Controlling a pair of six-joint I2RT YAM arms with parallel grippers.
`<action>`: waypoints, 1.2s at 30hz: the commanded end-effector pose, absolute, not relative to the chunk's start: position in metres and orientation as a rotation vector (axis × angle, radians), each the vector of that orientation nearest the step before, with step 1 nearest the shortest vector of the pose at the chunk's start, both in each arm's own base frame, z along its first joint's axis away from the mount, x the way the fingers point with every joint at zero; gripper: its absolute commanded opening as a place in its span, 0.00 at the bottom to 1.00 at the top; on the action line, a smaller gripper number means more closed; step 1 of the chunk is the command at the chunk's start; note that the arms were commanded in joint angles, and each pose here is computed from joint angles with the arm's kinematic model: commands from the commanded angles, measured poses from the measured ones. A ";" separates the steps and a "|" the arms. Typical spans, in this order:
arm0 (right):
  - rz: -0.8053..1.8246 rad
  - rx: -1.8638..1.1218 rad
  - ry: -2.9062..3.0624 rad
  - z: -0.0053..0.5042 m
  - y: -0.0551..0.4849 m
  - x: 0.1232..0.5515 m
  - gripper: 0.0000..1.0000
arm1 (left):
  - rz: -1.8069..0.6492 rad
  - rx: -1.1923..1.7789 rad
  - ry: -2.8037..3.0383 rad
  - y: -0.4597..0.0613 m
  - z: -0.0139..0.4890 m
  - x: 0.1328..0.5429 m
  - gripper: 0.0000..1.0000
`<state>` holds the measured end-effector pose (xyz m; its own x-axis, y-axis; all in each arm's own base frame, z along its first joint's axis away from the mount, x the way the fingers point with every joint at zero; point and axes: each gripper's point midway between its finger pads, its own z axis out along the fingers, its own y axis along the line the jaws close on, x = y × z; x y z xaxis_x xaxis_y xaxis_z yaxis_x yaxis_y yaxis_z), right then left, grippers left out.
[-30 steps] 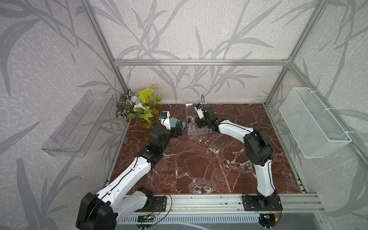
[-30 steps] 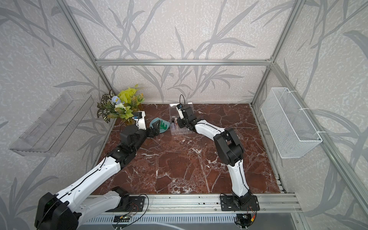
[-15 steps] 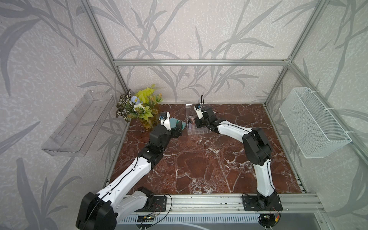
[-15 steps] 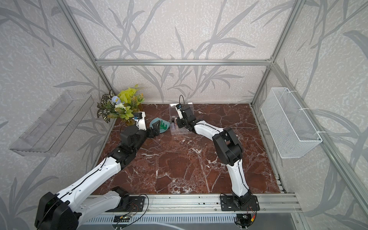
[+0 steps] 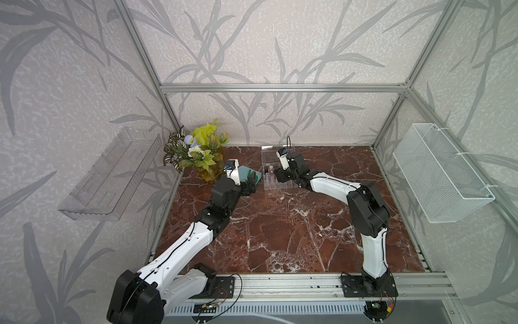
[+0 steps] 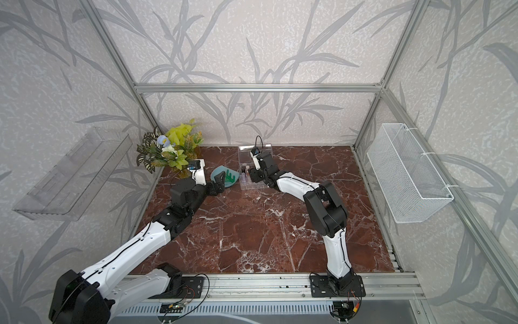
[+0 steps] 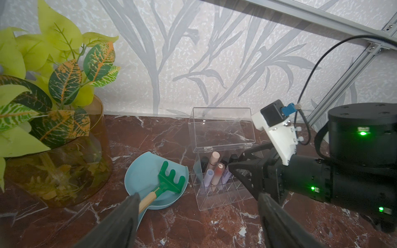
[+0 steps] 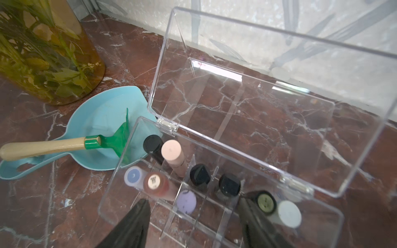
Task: Arrange the lipsticks in the organizer
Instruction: Place the lipstick in the storage box, then reset both arms
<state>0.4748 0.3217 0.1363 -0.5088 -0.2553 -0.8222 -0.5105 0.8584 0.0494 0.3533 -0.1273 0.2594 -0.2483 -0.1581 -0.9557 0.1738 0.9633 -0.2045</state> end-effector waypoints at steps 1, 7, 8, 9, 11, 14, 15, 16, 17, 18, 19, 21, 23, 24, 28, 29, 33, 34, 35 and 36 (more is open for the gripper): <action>0.382 -0.496 2.039 0.205 0.310 0.455 0.78 | -0.312 0.022 1.742 -0.124 0.269 0.348 0.88; 0.411 -0.431 2.046 0.237 0.269 0.404 0.83 | -0.116 -0.042 1.802 -0.099 0.243 0.359 1.00; 0.404 -0.421 2.050 0.241 0.260 0.396 0.84 | -0.055 -0.099 1.813 -0.087 0.237 0.361 1.00; 0.388 -0.412 2.062 0.240 0.251 0.390 0.86 | -0.011 -0.159 1.815 -0.076 0.232 0.361 1.00; 0.328 -0.370 2.082 0.241 0.224 0.378 0.90 | 0.045 -0.222 1.785 -0.060 0.224 0.359 1.00; 0.220 -0.280 2.112 0.239 0.176 0.367 0.98 | 0.073 -0.213 1.744 -0.048 0.209 0.358 1.00; 0.188 -0.244 2.120 0.238 0.160 0.364 1.00 | 0.104 -0.215 1.755 -0.042 0.201 0.358 1.00; 0.161 -0.204 2.126 0.235 0.143 0.362 0.99 | 0.145 -0.218 1.777 -0.035 0.193 0.358 1.00; 0.138 -0.157 2.131 0.232 0.124 0.359 0.99 | 0.193 -0.223 1.799 -0.025 0.184 0.357 1.00; 0.125 -0.093 2.131 0.230 0.108 0.358 0.99 | 0.233 -0.222 1.814 -0.018 0.177 0.355 1.00; 0.120 -0.078 2.116 0.226 0.096 0.355 0.99 | 0.283 -0.229 1.819 -0.009 0.171 0.351 1.00; 0.095 -0.076 2.046 0.222 0.078 0.351 0.99 | 0.349 -0.243 1.797 0.004 0.165 0.341 1.00; 0.034 -0.016 1.982 0.212 0.056 0.346 0.99 | 0.379 -0.254 1.744 0.017 0.158 0.329 1.00; 0.024 0.014 1.968 0.206 0.047 0.344 0.99 | 0.385 -0.273 1.719 0.024 0.155 0.324 1.00; -0.025 0.053 1.980 0.174 0.026 0.341 0.99 | 0.368 -0.319 1.725 0.043 0.141 0.315 1.00; -0.035 0.063 1.994 0.165 0.022 0.342 0.99 | 0.345 -0.290 1.717 0.039 0.143 0.317 1.00; -0.056 0.040 1.973 0.141 0.013 0.348 0.99 | 0.280 -0.192 1.662 0.028 0.151 0.327 1.00; -0.052 0.041 1.941 0.140 0.010 0.350 0.99 | 0.272 -0.174 1.669 0.026 0.151 0.332 1.00; -0.055 0.035 1.908 0.140 0.009 0.352 0.99 | 0.269 -0.165 1.665 0.026 0.152 0.335 1.00; -0.064 0.043 1.880 0.140 0.005 0.354 0.99 | 0.274 -0.158 1.654 0.026 0.153 0.336 1.00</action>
<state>0.3353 0.0066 0.1077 -0.4857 0.0141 -0.8740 0.0737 0.9970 -0.0248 0.3231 0.0356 0.1294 -0.1974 0.0270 -0.9800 -0.3253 0.9412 0.0915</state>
